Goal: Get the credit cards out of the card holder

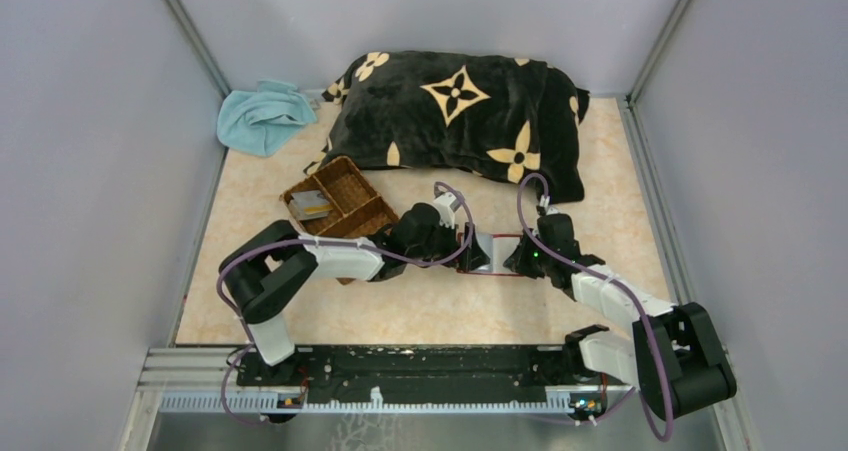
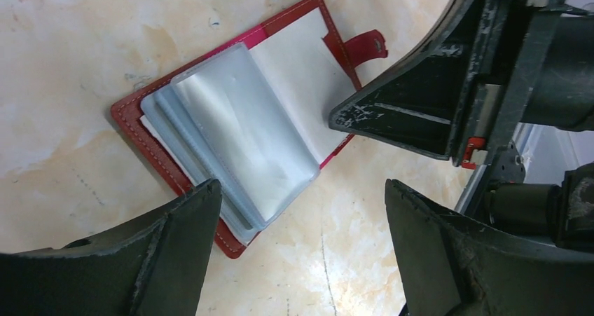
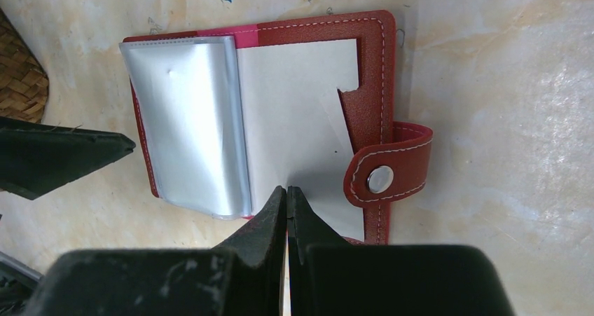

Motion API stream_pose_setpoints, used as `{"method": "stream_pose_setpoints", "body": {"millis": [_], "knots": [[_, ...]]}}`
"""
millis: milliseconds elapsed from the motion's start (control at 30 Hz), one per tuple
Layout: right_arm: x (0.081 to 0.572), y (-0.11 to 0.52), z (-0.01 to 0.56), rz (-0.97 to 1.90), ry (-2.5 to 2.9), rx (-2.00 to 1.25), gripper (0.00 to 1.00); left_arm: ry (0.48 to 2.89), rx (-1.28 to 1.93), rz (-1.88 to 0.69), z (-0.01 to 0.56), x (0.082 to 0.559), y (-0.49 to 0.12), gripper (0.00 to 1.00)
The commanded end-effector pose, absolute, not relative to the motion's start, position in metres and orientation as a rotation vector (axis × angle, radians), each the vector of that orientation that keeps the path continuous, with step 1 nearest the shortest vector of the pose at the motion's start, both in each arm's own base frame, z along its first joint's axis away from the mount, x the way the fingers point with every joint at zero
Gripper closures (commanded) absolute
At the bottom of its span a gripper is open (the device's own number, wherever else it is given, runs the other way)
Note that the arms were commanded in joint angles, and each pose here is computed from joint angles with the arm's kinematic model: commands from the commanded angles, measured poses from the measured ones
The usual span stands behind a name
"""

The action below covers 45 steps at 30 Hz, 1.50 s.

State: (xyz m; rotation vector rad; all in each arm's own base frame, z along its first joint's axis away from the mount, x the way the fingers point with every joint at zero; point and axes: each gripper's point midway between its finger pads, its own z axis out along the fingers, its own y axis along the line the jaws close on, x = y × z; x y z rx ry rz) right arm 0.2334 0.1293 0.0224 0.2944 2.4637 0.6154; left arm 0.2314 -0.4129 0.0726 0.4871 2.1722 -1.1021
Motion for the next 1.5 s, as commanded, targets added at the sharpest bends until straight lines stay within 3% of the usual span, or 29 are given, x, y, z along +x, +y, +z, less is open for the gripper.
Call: {"method": "stream_pose_setpoints", "body": {"millis": [0,333,700,1467], "knots": [[0.244,0.134,0.034,0.638,2.410,0.258,1.00,2.219,0.476,-1.046,0.057,0.236,-0.409,0.08],[0.242,0.133,0.030,0.637,2.418,0.255,1.00,2.232,0.494,-1.153,0.054,0.226,-0.425,0.08],[0.237,0.134,0.022,0.646,2.435,0.253,1.00,2.148,0.529,-1.274,0.095,0.218,-0.447,0.08],[0.240,0.132,0.030,0.629,2.419,0.246,1.00,2.222,0.485,-1.151,0.066,0.225,-0.433,0.08]]}}
